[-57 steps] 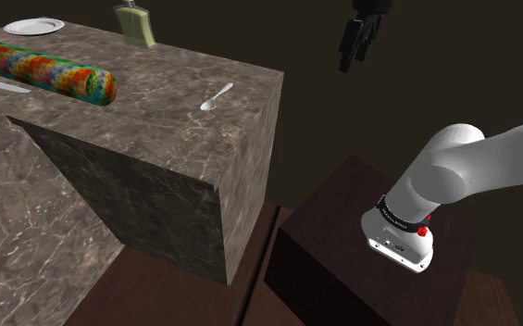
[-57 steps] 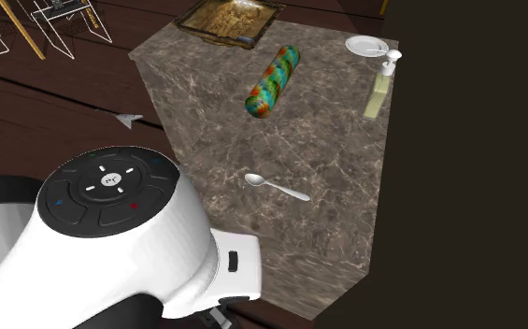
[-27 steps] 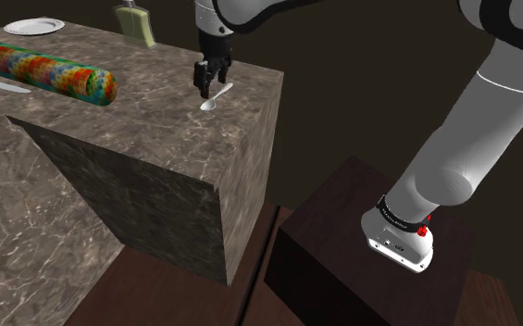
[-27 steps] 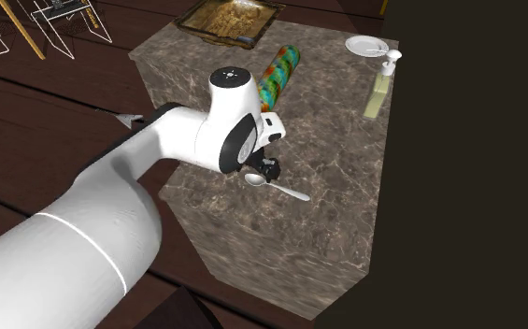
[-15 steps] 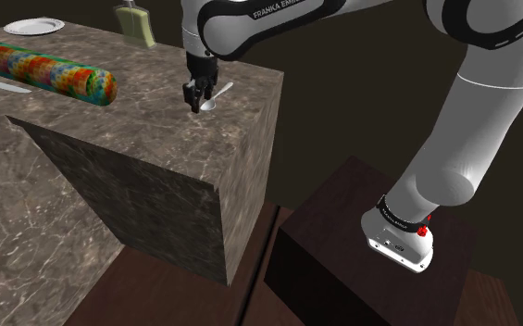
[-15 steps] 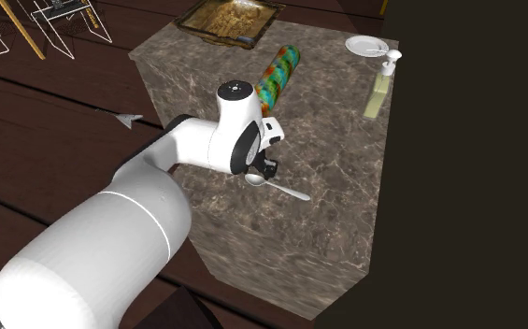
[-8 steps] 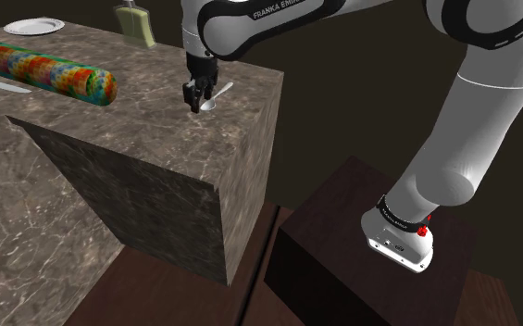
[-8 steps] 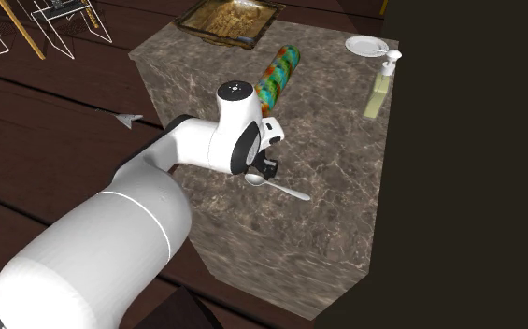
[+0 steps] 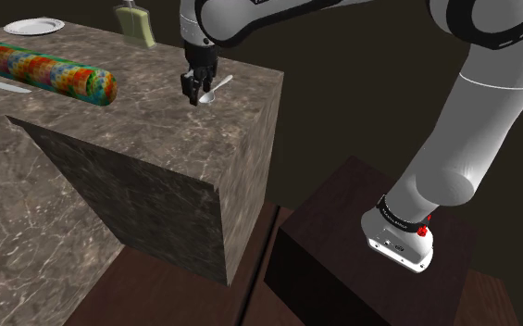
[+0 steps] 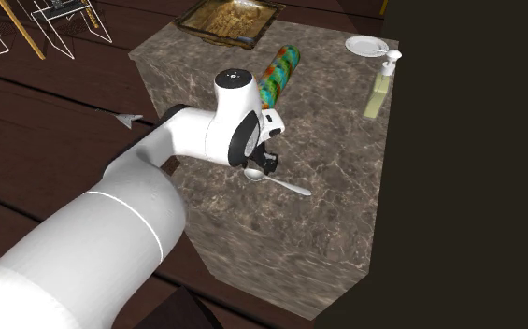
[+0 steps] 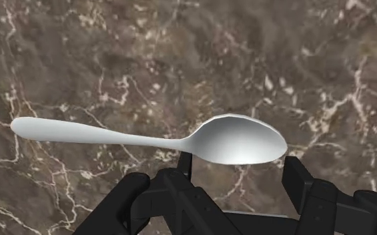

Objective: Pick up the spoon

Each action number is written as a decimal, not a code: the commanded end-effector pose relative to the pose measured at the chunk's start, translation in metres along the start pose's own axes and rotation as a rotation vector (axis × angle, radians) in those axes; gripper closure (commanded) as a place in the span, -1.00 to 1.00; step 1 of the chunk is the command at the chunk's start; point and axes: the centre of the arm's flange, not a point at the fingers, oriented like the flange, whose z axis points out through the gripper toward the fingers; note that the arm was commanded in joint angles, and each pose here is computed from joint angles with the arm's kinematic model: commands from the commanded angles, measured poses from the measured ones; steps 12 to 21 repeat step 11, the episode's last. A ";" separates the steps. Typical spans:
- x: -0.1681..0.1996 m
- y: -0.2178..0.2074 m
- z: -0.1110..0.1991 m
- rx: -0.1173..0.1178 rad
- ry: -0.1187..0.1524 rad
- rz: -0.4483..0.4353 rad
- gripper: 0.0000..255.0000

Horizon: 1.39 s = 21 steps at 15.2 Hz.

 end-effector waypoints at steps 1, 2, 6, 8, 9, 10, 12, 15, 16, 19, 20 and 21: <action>0.001 0.001 -0.010 0.000 0.000 0.000 1.00; 0.002 0.001 -0.015 0.000 0.000 0.000 1.00; 0.005 0.002 -0.036 0.000 0.000 0.000 1.00; 0.007 0.003 -0.047 0.000 0.000 0.000 1.00; 0.008 0.003 -0.052 0.000 0.000 0.000 1.00; 0.008 0.003 -0.053 0.000 0.000 0.000 1.00; 0.008 0.003 -0.053 0.000 0.000 0.000 1.00; 0.008 0.003 -0.053 0.000 0.000 0.000 1.00; 0.008 0.003 -0.053 0.000 0.000 0.000 1.00; 0.008 0.003 -0.053 0.000 0.000 0.000 1.00; 0.008 0.003 -0.053 0.000 0.000 0.000 1.00; 0.008 0.003 -0.053 0.000 0.000 0.000 1.00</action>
